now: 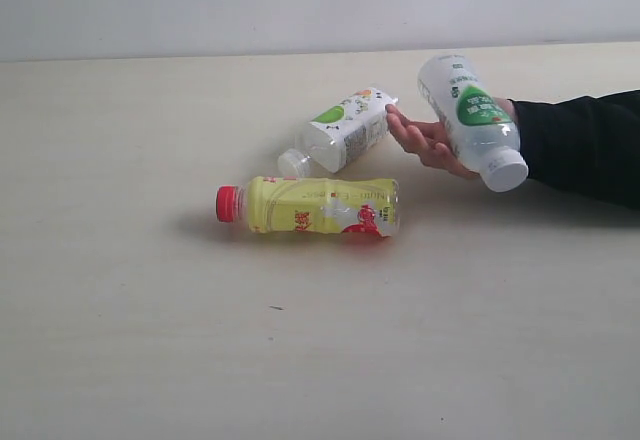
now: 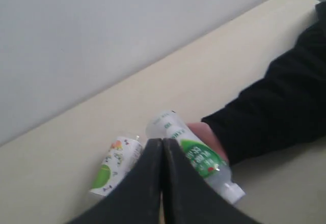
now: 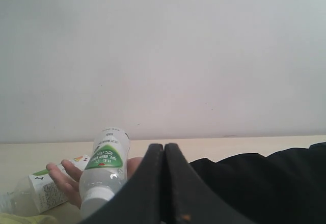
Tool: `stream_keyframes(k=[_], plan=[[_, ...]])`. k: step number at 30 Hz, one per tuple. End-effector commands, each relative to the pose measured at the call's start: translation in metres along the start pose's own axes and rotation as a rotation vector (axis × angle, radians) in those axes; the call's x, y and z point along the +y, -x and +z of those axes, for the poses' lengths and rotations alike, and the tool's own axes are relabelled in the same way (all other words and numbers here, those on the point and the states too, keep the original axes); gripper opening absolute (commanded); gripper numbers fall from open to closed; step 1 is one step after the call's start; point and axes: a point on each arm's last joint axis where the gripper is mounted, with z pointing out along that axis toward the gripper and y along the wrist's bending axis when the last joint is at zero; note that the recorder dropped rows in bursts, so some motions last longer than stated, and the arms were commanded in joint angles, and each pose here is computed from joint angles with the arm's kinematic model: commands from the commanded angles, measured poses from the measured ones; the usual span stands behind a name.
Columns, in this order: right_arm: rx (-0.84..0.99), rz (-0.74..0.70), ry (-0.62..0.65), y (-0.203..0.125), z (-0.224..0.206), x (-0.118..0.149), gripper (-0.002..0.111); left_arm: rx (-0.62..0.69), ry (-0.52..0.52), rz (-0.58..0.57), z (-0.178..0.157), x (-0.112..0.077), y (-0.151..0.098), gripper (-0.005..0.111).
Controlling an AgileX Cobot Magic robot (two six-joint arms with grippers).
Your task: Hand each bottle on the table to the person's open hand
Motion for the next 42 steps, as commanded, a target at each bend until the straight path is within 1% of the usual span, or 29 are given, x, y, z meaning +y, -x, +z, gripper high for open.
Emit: stream_keyframes(k=[1, 5, 9, 12, 14, 20, 22, 23, 25, 26, 29, 31, 33, 35, 39, 41, 42], plan=[[-0.016, -0.003, -0.007, 0.0, 0.0, -0.001, 0.0, 0.041, -0.077, -0.076, -0.009, -0.002, -0.001, 0.001], [-0.016, -0.003, -0.007, 0.0, 0.0, -0.001, 0.0, 0.06, -0.136, -0.155, -0.019, 0.001, 0.001, 0.001], [-0.016, -0.003, -0.007, 0.0, 0.0, -0.001, 0.0, 0.055, -0.197, -0.154, -0.037, 0.0, 0.004, 0.001], [-0.016, -0.003, -0.007, 0.0, 0.0, -0.001, 0.0, 0.057, -0.217, -0.131, -0.041, -0.004, 0.003, 0.001], [-0.016, -0.003, -0.007, 0.0, 0.0, -0.001, 0.0, 0.08, -0.243, -0.128, -0.038, -0.009, 0.0, 0.001], [-0.016, -0.003, -0.007, 0.0, 0.0, -0.001, 0.0, 0.095, -0.231, -0.134, -0.034, -0.011, -0.004, 0.001], [-0.016, -0.003, -0.007, 0.0, 0.0, -0.001, 0.0, 0.099, -0.227, -0.155, -0.038, -0.008, -0.005, 0.001], [-0.016, -0.003, -0.007, 0.0, 0.0, -0.001, 0.0, 0.106, -0.219, -0.167, -0.041, -0.007, -0.008, 0.001], [-0.016, -0.003, -0.007, 0.0, 0.0, -0.001, 0.0, 0.121, -0.194, -0.154, -0.046, -0.006, -0.016, 0.001], [-0.016, -0.003, -0.007, 0.0, 0.0, -0.001, 0.0, 0.084, -0.218, -0.143, -0.048, -0.008, -0.019, 0.001], [-0.016, -0.003, -0.007, 0.0, 0.0, -0.001, 0.0, -0.049, -0.349, -0.109, -0.051, -0.016, -0.03, 0.001], [-0.016, -0.003, -0.007, 0.0, 0.0, -0.001, 0.0, -0.13, -0.444, -0.098, -0.051, -0.019, -0.045, 0.001], [-0.016, -0.003, -0.007, 0.0, 0.0, -0.001, 0.0, -0.185, -0.507, -0.09, -0.046, -0.015, -0.065, 0.001], [-0.016, -0.003, -0.007, 0.0, 0.0, -0.001, 0.0, -0.22, -0.568, -0.115, -0.041, -0.008, -0.084, 0.001], [-0.016, -0.003, -0.007, 0.0, 0.0, -0.001, 0.0, -0.275, -0.679, -0.215, -0.029, 0.015, -0.127, 0.001], [-0.016, -0.003, -0.007, 0.0, 0.0, -0.001, 0.0, -0.258, -0.704, -0.271, -0.024, 0.026, -0.152, 0.001], [-0.016, -0.003, -0.007, 0.0, 0.0, -0.001, 0.0, -0.248, -0.711, -0.324, -0.023, 0.034, -0.163, 0.001]])
